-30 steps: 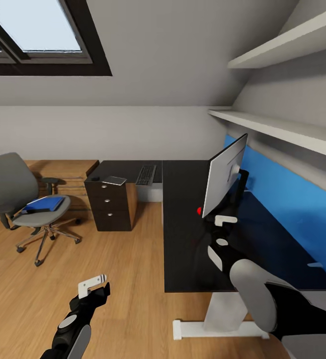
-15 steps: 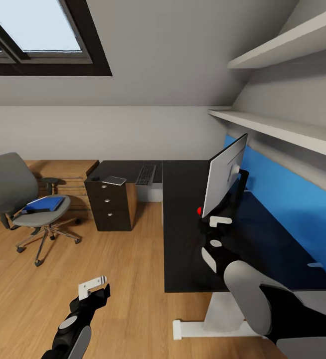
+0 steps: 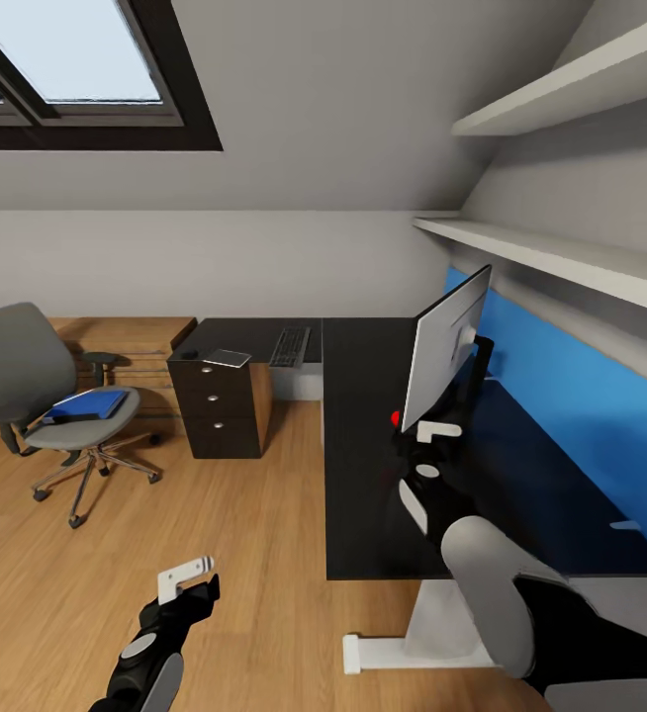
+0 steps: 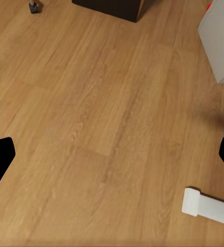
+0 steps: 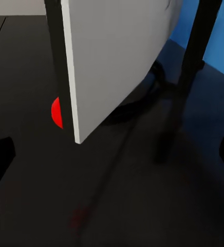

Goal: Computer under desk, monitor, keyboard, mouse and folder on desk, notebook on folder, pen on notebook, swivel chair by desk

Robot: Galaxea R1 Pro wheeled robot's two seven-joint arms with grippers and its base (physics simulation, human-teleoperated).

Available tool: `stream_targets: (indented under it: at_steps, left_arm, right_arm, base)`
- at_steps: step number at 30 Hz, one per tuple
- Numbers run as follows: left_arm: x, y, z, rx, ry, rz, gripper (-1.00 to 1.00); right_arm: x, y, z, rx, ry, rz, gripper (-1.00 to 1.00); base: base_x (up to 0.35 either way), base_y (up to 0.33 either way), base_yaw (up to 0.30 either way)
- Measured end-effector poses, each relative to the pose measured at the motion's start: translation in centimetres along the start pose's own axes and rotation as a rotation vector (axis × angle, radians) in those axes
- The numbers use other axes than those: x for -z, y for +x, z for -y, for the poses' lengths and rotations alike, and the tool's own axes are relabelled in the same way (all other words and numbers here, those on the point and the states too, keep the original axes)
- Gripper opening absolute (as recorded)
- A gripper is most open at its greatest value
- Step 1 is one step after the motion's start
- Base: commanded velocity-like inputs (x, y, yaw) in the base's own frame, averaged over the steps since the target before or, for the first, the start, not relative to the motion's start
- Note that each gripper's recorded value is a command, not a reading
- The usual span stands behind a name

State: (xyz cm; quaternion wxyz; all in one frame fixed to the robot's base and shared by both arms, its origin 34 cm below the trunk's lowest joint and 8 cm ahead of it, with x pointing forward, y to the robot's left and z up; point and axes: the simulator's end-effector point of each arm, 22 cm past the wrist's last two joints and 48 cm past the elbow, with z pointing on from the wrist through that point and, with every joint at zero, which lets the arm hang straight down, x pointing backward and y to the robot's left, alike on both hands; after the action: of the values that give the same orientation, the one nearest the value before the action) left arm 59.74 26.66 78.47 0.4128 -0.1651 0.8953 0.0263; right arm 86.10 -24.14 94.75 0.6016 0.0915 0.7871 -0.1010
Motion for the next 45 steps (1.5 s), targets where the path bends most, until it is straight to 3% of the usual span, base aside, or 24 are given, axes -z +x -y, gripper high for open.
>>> stream_targets:
  at_steps: [3, 9, 14, 22, 33, 45]
  left_arm:
    - [0.0, 0.0, 0.0, 0.0, 0.0, 0.0, 1.0]
    - [0.0, 0.1, 0.1, -0.001, 0.001, -0.001, 1.0]
    - [0.0, 0.3, 0.0, -0.003, 0.0, -0.005, 1.0]
    - [-0.1, 0.3, 0.0, -0.002, 0.0, -0.004, 1.0]
    - [0.0, 0.3, 0.0, -0.003, 0.001, -0.004, 1.0]
    - [-0.1, 0.3, 0.0, -0.004, 0.001, -0.005, 1.0]
  right_arm:
    - [0.2, -0.5, 0.7, -0.001, 0.018, -0.004, 1.0]
    - [1.8, -0.7, 4.2, 0.001, 0.081, -0.058, 1.0]
    - [3.2, -0.5, 5.5, 0.005, 0.085, -0.076, 1.0]
    - [4.1, -1.0, 4.2, 0.036, 0.045, -0.06, 1.0]
    - [4.5, -2.2, 4.1, 0.013, 0.041, 0.042, 1.0]
    - [4.6, -2.2, 4.3, 0.014, 0.049, 0.053, 1.0]
  base:
    - [0.0, 0.0, 0.0]
    - [0.0, 0.0, 0.0]
    - [0.0, 0.0, 0.0]
    - [0.06, 0.026, 0.0]
    - [0.281, 0.1, 0.0]
    - [0.176, 0.003, 0.0]
